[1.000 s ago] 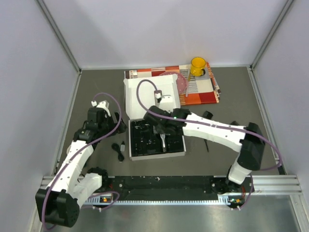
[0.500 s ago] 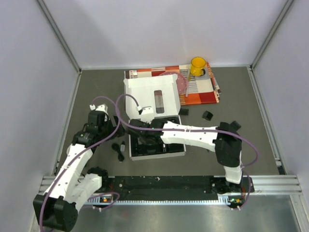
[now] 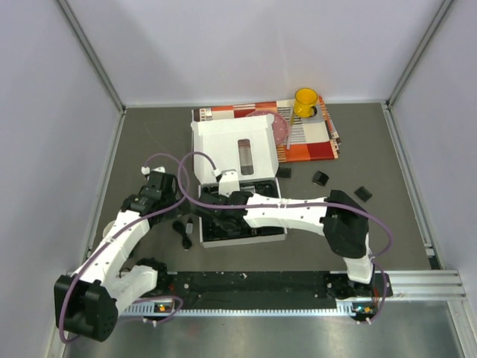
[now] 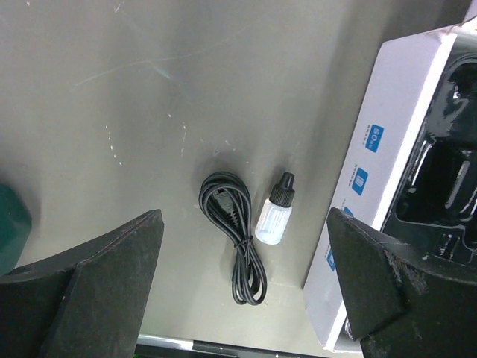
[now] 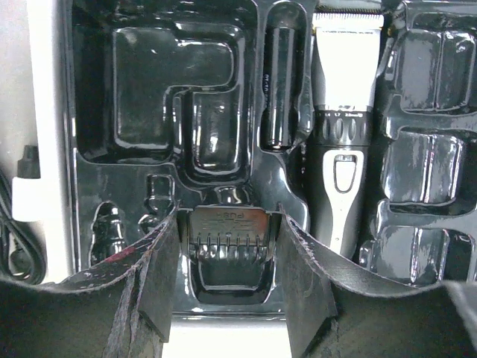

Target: Sort the hair-cutting tools

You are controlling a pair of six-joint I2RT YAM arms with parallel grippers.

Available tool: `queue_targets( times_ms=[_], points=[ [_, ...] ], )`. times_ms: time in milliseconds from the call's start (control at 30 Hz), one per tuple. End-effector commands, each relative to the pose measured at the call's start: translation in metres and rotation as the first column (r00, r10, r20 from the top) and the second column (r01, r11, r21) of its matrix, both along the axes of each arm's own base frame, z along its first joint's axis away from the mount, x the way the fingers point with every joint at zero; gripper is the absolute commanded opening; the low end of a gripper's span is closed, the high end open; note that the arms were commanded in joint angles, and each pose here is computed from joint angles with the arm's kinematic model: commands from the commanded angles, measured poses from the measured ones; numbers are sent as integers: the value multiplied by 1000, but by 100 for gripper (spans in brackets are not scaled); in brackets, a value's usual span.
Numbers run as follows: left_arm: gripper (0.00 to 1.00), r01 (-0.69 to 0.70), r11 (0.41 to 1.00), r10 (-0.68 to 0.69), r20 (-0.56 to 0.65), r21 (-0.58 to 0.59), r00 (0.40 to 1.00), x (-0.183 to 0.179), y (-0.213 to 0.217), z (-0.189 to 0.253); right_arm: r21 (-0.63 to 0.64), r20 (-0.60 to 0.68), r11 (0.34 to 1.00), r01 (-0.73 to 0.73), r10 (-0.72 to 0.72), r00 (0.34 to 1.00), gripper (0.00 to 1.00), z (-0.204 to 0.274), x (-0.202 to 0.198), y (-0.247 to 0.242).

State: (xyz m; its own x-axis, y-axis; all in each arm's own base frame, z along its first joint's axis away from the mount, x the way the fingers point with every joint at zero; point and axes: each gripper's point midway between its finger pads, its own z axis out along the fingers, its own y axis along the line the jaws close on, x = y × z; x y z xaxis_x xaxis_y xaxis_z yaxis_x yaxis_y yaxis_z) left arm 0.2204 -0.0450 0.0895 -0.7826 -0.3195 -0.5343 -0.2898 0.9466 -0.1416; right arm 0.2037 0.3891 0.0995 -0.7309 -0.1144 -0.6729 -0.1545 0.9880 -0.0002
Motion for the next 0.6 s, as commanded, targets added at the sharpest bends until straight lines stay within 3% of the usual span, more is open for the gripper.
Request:
queue_targets(
  times_ms=[0,567],
  points=[
    [96,-26,1000,26,5,6,1000,5,1,7,17,48,999,32,-32,998,21,-1,1,0],
    [98,-29,1000,29,17,11,999,6,3,10,24,27,1000,5,-5,1000,24,-19,-16,5]
  ],
)
